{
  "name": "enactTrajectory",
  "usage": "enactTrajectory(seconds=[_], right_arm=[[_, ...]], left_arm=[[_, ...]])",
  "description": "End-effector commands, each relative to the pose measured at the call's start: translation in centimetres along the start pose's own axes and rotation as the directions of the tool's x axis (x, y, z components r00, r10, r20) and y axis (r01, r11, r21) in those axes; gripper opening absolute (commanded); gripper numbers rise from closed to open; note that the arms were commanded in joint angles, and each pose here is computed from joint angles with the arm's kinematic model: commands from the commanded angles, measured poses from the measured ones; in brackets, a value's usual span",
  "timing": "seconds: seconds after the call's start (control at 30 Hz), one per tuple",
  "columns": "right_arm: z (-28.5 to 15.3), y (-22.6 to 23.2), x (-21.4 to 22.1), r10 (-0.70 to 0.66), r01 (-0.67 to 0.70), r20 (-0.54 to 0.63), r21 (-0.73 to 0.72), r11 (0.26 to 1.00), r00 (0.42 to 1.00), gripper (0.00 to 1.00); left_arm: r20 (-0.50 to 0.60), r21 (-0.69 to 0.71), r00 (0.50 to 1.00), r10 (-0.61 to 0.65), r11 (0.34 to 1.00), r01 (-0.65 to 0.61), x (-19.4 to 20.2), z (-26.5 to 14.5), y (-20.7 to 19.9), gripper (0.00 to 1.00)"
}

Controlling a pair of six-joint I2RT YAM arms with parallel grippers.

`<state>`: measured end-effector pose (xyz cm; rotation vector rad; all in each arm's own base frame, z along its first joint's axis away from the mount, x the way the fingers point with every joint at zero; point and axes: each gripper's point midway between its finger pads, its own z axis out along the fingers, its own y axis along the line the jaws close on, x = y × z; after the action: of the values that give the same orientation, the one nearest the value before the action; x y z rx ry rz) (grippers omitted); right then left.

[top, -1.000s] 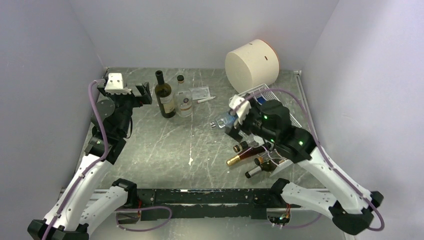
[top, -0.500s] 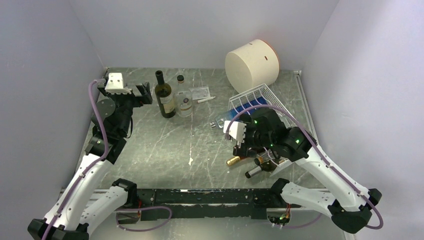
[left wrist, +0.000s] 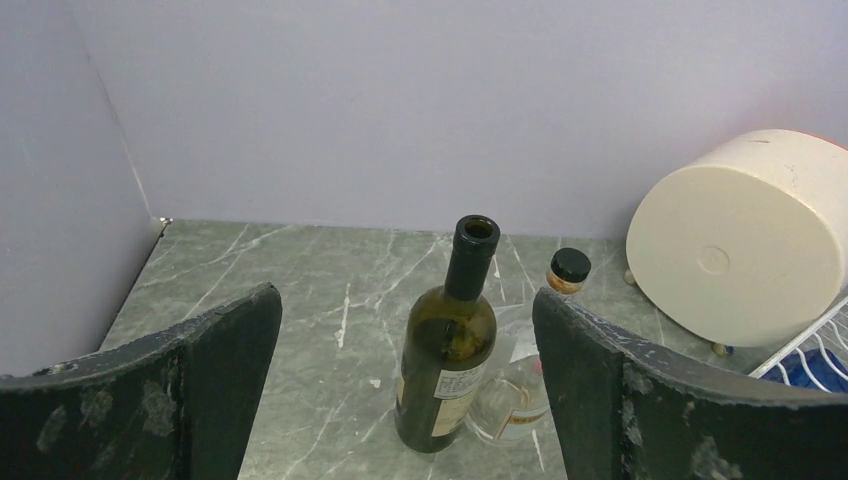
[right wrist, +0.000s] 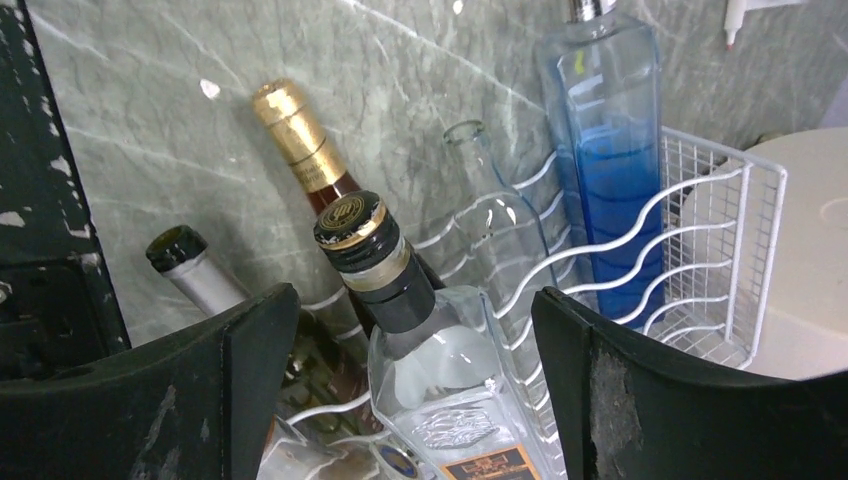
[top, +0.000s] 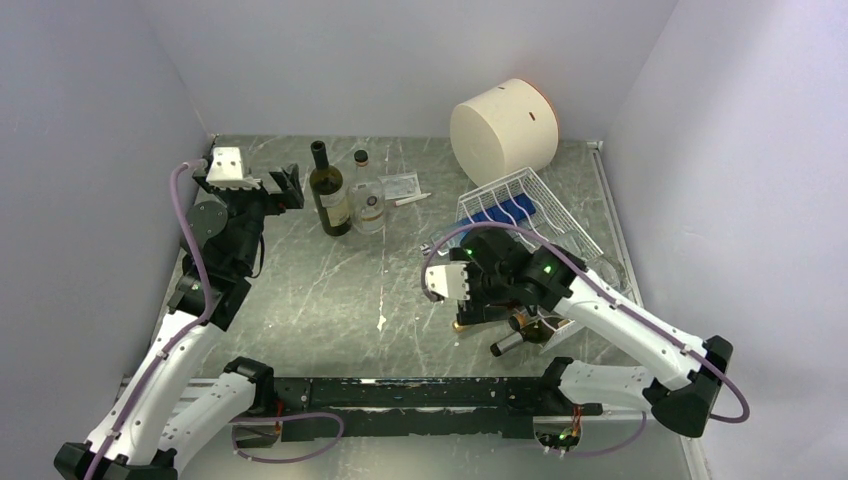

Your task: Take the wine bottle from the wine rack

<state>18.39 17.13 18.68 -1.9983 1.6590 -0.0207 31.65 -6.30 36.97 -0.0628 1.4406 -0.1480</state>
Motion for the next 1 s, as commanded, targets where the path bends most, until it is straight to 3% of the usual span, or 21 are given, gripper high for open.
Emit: enactTrajectory(seconds=[0.0,0.33,0.57,0.97], right_arm=[[0.8,0.5,1.9,-0.080,0.078,-0.104,-0.024,0.997,0.991,0.90],[3.1,-0.4,4.0,-0.253,0.277,-0.297,0.041,0.960,0.921,0.87],[4.4,-1.4,3.2,-0.327,0.365,-0.314,0.067,0.929,0.891,0.81],[4.9,-0.4,4.7,-0.349,0.378,-0.365,0.009,0.926,0.863,0.69]], left_arm=[[0.049,0.026,0.998,-0.028,0.999,0.027,-2.3,-0.3,-0.6,0.99],[0.063,0.022,0.997,-0.038,0.999,0.036,-2.6,-0.6,-0.4,1.00],[0.055,0.020,0.998,-0.032,0.999,0.031,-2.4,-0.5,-0.5,1.00],[0.048,0.024,0.998,-0.027,0.999,0.026,-2.2,-0.3,-0.6,1.00]])
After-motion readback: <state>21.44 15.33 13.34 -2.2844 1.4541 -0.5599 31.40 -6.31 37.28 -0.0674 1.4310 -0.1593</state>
